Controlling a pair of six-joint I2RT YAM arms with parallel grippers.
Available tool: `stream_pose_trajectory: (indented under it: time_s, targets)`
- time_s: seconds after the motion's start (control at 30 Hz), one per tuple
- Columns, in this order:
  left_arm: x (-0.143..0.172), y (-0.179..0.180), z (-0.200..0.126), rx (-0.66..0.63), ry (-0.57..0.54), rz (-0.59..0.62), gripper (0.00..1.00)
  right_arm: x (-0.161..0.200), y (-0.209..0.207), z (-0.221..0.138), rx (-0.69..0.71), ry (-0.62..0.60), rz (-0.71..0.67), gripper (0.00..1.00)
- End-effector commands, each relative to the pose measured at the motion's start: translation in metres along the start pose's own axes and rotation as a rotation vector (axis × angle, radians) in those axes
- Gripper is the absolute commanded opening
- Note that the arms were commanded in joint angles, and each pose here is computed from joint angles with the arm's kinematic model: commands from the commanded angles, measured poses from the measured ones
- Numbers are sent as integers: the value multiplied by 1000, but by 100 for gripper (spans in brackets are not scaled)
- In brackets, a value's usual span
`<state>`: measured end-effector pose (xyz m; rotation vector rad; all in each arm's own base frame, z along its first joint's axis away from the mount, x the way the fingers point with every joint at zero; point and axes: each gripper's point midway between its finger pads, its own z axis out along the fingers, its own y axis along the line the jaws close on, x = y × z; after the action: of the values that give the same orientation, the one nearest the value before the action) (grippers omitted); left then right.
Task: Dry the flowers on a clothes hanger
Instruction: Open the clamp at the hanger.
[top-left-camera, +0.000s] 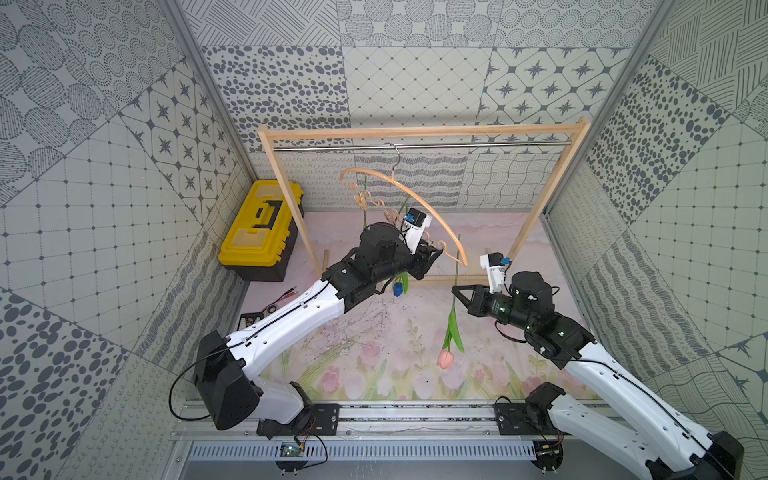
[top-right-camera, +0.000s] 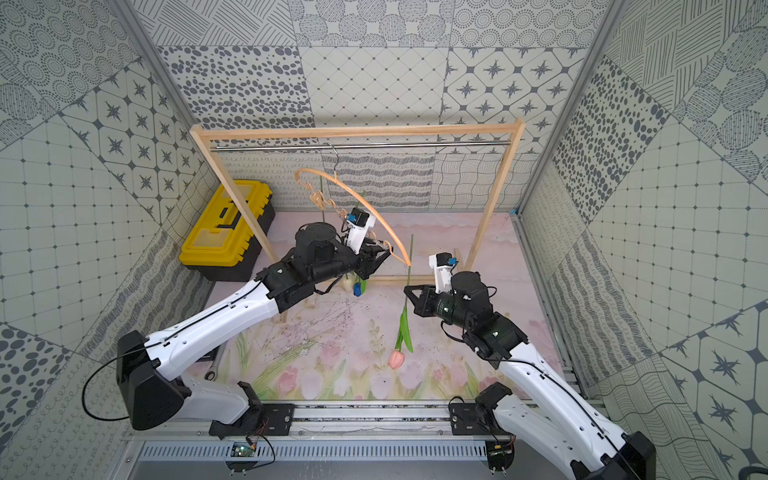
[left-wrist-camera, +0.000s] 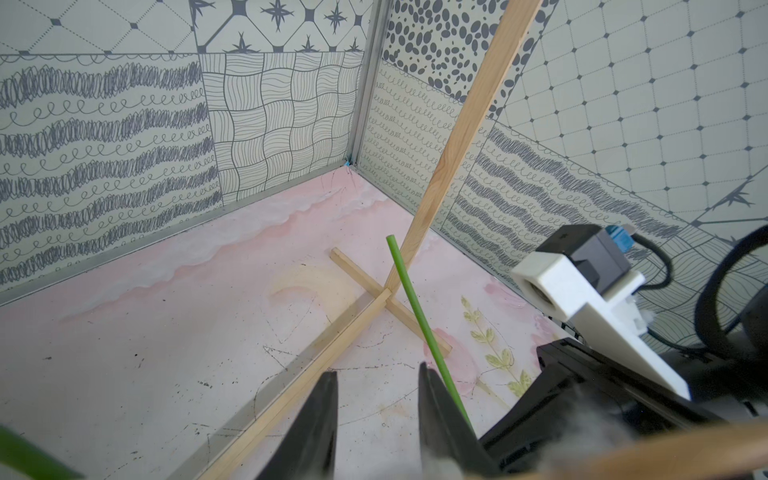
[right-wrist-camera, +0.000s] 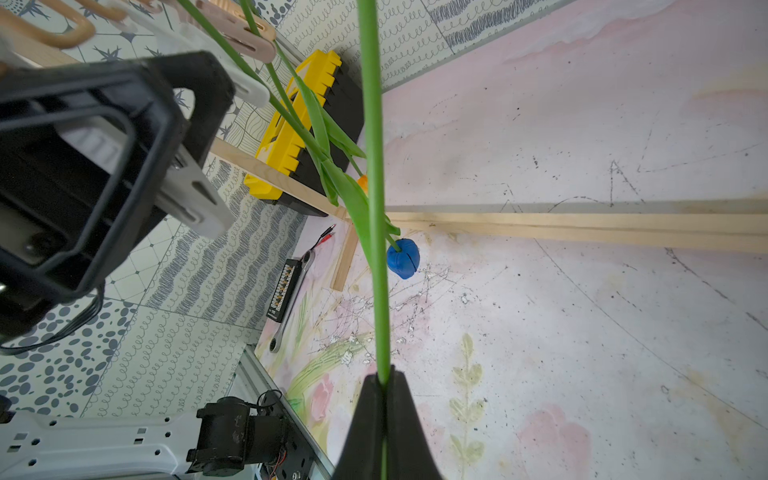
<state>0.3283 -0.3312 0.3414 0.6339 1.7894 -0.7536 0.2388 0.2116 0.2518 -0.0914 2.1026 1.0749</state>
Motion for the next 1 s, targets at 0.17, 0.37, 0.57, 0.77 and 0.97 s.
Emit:
stream_pose_trajectory:
  time_s: [0.17,0.37,0.57,0.77,0.97]
  targets:
    - [-23,-16,-9,85,-77,13,19,-16,18,-8,-50,-45,-38,0]
    - [-21,-21,-7,127,-89,-88,11,-15,30,-4,-130,-44,-21,0]
    - [-24,-29,-4,216,-156,-286,8,-15,55,4,-288,-77,14,0]
    - [-30,-28,-7,249,-236,-383,5,-19,72,13,-332,-92,-2,0]
    - [-34,-24,-12,234,-282,-396,4,-20,78,15,-341,-112,-9,0]
